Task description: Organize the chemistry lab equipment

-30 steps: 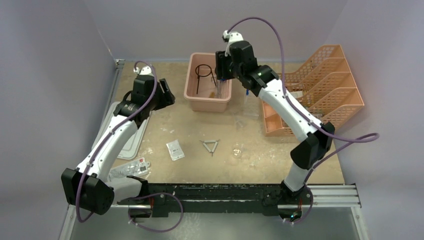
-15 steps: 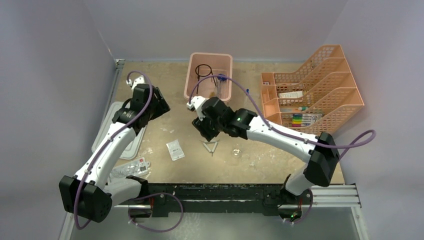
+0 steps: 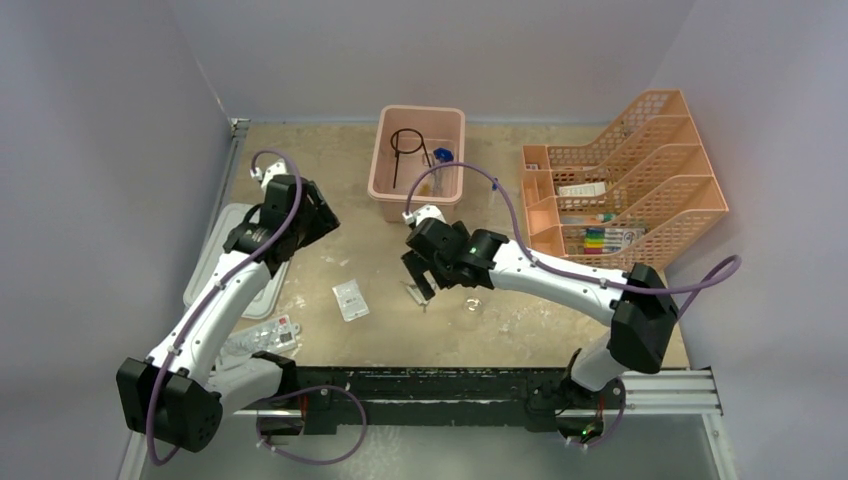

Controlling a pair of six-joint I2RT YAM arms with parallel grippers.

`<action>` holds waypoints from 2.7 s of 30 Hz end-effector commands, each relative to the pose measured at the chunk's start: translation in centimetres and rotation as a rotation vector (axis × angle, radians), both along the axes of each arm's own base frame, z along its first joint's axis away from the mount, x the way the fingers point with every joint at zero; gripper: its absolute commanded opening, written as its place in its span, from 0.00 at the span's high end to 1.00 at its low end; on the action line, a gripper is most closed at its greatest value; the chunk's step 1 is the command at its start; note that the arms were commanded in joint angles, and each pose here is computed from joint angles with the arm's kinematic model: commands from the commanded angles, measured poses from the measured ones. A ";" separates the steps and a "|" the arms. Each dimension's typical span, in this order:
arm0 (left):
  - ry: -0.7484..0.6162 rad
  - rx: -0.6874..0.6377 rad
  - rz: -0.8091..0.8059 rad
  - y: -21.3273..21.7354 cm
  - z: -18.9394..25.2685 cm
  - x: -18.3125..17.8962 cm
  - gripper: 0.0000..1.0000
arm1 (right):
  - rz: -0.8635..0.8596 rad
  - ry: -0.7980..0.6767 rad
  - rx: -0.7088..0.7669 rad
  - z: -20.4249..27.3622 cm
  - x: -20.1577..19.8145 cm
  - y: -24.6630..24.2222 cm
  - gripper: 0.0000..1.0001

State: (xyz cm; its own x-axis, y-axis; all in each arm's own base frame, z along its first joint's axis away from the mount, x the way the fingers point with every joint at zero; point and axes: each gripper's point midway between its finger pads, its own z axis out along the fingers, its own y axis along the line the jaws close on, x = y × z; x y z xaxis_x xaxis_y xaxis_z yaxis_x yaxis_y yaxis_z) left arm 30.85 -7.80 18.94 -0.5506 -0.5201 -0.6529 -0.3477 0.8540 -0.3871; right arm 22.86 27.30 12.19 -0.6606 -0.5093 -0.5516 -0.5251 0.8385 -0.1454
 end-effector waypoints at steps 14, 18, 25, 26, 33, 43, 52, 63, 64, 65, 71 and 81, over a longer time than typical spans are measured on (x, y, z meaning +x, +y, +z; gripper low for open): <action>-0.018 -0.006 -0.007 -0.1 -0.5 0.5 0.39 | -0.317 0.121 -0.099 -4.7 -1.5 -7.3 0.01; -0.015 -0.002 -0.009 -0.1 -0.6 0.5 0.39 | -0.248 0.180 -0.020 -5.9 -1.9 -6.2 0.05; -0.011 0.007 -0.009 0.0 -0.7 0.8 0.40 | -0.182 0.158 0.024 -6.0 -1.2 -5.5 0.25; -0.012 0.008 -0.009 0.0 -0.6 0.8 0.40 | -0.177 0.156 0.017 -6.0 -1.0 -5.5 0.31; -0.017 0.016 -0.006 0.1 -0.4 1.0 0.40 | -0.162 0.113 0.036 -3.8 -0.3 -5.1 0.54; -0.035 0.018 0.014 0.3 0.3 1.5 0.40 | -0.026 -0.063 0.319 8.3 3.3 -0.3 0.54; -0.040 0.002 0.030 0.3 0.5 1.7 0.40 | -0.027 -0.199 0.510 16.8 12.8 2.8 0.54; -0.009 0.208 0.034 3.6 2.5 0.7 0.40 | -0.025 -0.137 0.359 12.1 21.5 5.8 0.54; -0.012 0.213 0.037 3.7 2.6 0.7 0.40 | -0.016 -0.135 0.352 11.6 21.9 6.1 0.54; -0.011 0.214 0.037 3.7 2.6 0.8 0.40 | -0.008 -0.132 0.337 10.6 22.4 6.3 0.54; 0.003 0.187 0.021 3.0 1.8 1.2 0.40 | -0.013 -0.075 0.266 5.8 23.9 7.3 0.53; 0.028 0.179 0.000 2.5 0.9 1.6 0.40 | -0.023 -0.046 0.158 0.5 24.7 7.8 0.52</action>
State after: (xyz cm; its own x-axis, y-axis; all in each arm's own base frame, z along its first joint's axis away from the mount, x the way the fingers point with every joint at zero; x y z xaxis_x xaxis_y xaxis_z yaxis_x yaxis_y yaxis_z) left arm 31.52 -5.14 18.51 -0.5931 -0.3984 -0.6997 -0.3760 0.9055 -0.1968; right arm 47.21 34.66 11.08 -0.6827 -0.3743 -0.6275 -0.4900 0.8716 0.0132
